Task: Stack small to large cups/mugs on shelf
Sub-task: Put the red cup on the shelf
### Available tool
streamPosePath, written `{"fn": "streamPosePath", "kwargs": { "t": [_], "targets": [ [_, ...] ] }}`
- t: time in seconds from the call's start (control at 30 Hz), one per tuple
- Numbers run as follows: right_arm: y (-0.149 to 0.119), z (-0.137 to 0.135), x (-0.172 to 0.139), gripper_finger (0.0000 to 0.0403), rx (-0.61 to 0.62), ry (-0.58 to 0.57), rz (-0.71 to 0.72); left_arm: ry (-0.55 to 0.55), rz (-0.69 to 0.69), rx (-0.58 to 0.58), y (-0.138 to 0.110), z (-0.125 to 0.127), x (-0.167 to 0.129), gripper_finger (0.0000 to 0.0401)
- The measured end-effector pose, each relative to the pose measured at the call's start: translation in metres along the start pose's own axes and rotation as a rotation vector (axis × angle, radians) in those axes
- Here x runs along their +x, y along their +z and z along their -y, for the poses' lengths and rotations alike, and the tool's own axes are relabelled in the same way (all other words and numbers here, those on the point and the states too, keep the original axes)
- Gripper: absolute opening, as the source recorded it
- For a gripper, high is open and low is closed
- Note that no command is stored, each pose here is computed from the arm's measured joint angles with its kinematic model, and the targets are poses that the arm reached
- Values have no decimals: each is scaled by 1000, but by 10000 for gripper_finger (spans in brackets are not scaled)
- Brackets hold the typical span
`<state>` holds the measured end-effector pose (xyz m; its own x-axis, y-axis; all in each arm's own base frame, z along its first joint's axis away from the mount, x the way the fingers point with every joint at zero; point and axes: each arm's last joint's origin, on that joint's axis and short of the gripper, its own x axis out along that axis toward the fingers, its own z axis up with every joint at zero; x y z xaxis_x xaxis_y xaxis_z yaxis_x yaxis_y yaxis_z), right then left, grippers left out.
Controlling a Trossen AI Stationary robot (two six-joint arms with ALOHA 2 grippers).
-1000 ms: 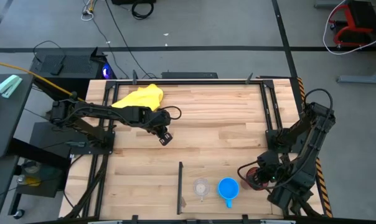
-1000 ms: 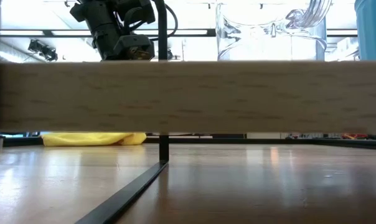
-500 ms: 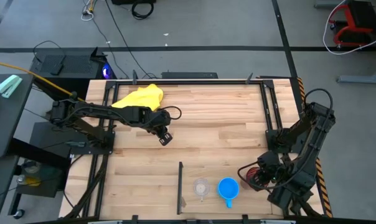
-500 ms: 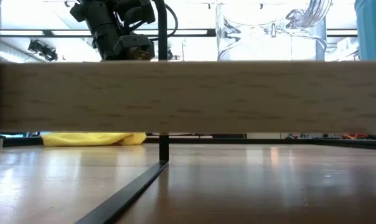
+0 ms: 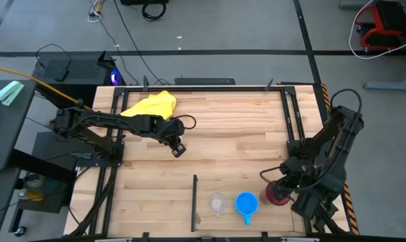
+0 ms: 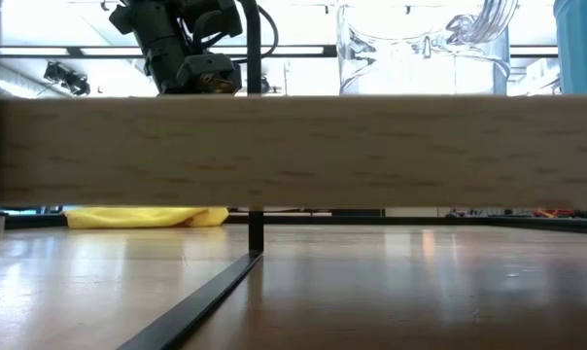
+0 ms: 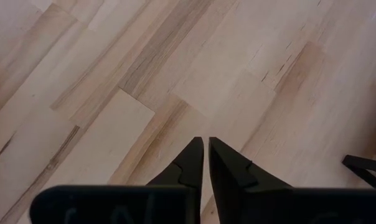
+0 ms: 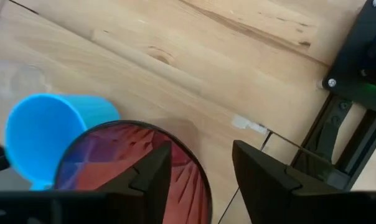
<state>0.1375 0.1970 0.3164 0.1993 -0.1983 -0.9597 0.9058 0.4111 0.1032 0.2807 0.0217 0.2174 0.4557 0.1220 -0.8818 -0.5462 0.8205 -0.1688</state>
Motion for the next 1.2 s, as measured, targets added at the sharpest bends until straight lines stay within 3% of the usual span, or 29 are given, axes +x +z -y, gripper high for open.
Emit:
{"fn": "streamPosePath", "kwargs": {
  "t": [0.53,0.83,1.0,1.2],
  "targets": [
    [40,39,-39,126,67,191,-99,-9,-5,1,0,0,0,33],
    [71,61,-56,125,50,437,111,-8,-5,-44,0,0,0,24],
    [68,65,-55,123,-3,372,-18,-14,5,-108,1,1,0,21],
    [66,57,-39,104,-40,280,-8,-67,83,-116,9,5,-1,29]
  ]
}}
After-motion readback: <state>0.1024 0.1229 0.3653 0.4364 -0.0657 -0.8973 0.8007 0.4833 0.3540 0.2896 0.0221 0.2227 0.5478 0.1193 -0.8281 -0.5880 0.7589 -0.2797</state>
